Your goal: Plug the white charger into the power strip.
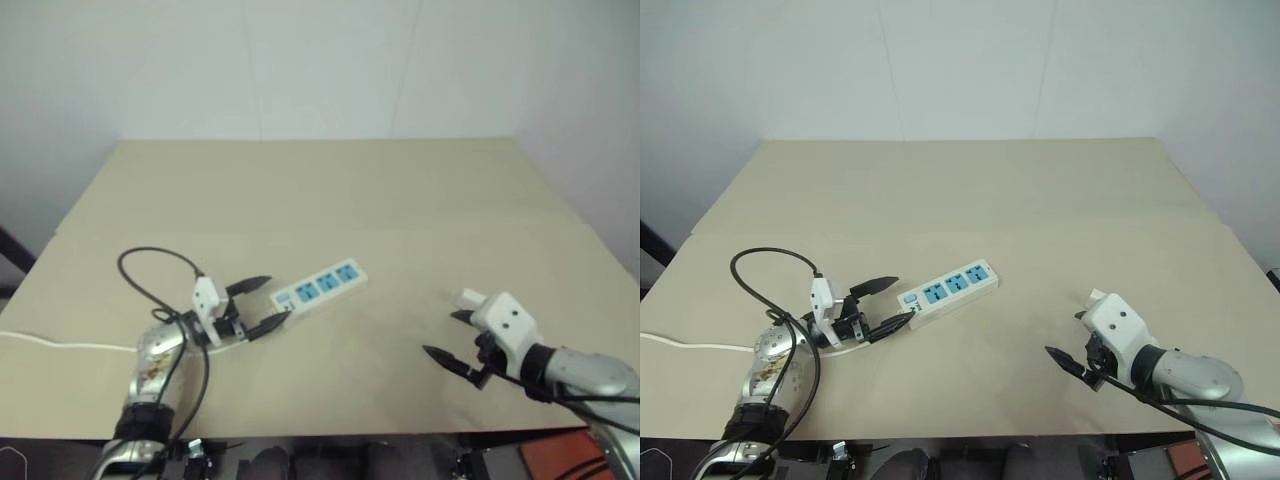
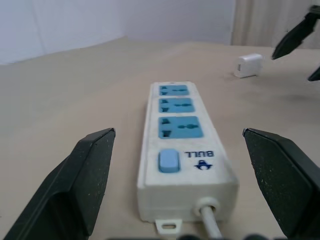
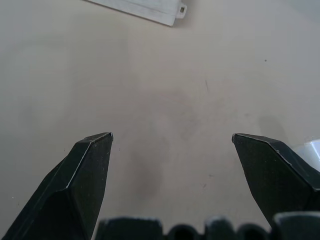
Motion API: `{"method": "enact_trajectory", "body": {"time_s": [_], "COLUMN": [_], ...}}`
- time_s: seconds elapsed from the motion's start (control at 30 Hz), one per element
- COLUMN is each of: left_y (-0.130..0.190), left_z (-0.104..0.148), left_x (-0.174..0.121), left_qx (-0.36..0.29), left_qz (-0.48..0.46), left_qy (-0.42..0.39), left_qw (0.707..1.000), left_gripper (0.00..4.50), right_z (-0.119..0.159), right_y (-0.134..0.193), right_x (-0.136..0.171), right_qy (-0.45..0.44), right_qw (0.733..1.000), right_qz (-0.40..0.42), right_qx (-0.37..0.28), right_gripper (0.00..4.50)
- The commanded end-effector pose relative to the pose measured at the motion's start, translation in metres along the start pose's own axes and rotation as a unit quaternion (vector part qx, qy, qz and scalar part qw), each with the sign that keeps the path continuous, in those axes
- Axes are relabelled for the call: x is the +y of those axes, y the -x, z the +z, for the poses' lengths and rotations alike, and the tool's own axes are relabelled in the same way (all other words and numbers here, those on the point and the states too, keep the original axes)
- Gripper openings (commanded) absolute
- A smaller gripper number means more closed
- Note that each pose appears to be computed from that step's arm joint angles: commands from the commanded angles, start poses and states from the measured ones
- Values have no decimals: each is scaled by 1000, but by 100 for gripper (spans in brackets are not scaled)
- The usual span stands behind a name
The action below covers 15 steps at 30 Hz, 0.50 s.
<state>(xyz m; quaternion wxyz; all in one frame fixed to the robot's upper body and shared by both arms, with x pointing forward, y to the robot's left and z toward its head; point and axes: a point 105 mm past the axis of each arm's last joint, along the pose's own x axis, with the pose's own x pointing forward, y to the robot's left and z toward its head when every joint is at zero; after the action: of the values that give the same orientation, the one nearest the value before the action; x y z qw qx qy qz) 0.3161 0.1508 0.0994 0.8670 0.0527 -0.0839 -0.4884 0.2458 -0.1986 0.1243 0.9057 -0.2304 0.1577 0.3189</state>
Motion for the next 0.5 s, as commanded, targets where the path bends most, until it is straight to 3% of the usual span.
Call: {"method": "enact_trajectory", "body": {"time_s": [0.03, 0.5], "left_y": [-3, -22], "left_z": [-6, -20], "left_x": [0, 0], "left_qx": [22, 15], "left_qz": [-9, -21], "left_qy": [-25, 6], "left_qw": [999, 1000], "left_gripper": [444, 444], "right_z": [12, 10], "right_y": [7, 8], "right_x": [-5, -6], "right_qy": [17, 16], "right_qw": [999, 999], "right_qz": [-24, -35], "right_qx": [-21, -16], "right_gripper": [450, 450]}}
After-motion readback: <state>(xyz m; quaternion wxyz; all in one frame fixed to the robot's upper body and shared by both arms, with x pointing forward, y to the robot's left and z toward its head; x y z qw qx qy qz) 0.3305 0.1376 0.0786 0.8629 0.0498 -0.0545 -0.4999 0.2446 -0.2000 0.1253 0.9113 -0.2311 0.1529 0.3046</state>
